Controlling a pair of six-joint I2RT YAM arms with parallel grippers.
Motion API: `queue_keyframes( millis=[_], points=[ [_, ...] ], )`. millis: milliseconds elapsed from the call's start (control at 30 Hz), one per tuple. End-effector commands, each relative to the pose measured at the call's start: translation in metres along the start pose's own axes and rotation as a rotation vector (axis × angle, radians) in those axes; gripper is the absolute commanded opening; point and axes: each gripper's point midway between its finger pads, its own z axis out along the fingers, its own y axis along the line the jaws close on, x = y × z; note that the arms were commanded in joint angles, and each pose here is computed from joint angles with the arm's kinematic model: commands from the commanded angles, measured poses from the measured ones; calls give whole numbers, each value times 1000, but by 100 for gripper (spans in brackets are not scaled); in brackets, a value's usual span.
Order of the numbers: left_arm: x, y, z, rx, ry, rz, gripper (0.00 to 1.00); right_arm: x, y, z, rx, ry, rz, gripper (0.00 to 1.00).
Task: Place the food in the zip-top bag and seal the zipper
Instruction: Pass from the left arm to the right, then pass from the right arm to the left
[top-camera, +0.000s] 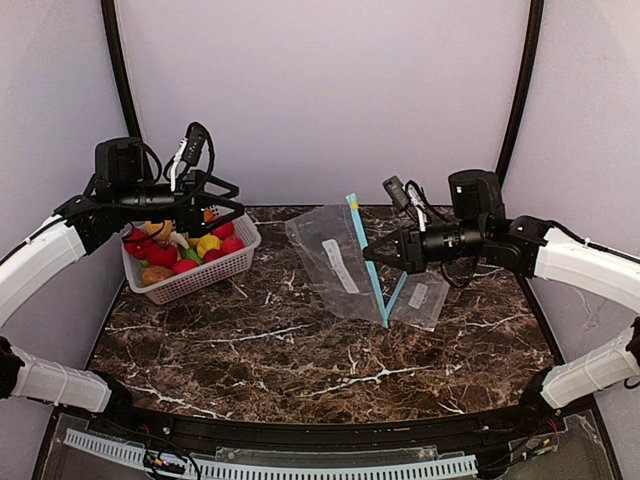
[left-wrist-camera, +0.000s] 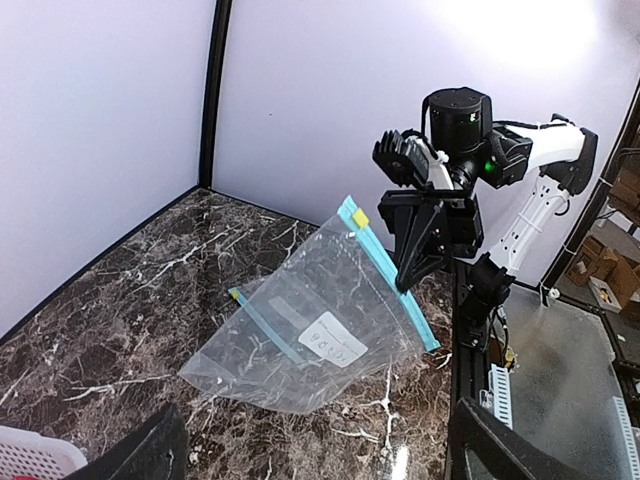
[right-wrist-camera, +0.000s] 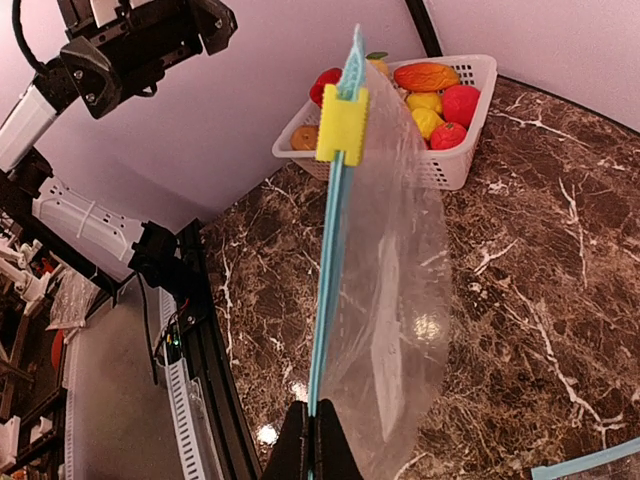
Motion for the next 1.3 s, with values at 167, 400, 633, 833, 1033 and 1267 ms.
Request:
queue_keyframes(
  millis=[167,400,633,833,1033,1267],
  points=[
    [31,-19,31,165,74,-32,99,34,29,26,-88,237,-39,0],
    [54,-48,54,297,149,-37,99,43,64,37,-246,322,-53,0],
    [72,-60,70,377,207,-95,98,48,79,41,-340,351,-46,0],
    [78,-75,75,465,232,-122,62,51,79,44,-358,365,-44,0],
    [80,-78,76,481,238,-125,31,54,76,46,-345,379,-45,0],
    [80,-80,76,500,240,-133,2,55,72,47,-327,385,-49,0]
  ],
)
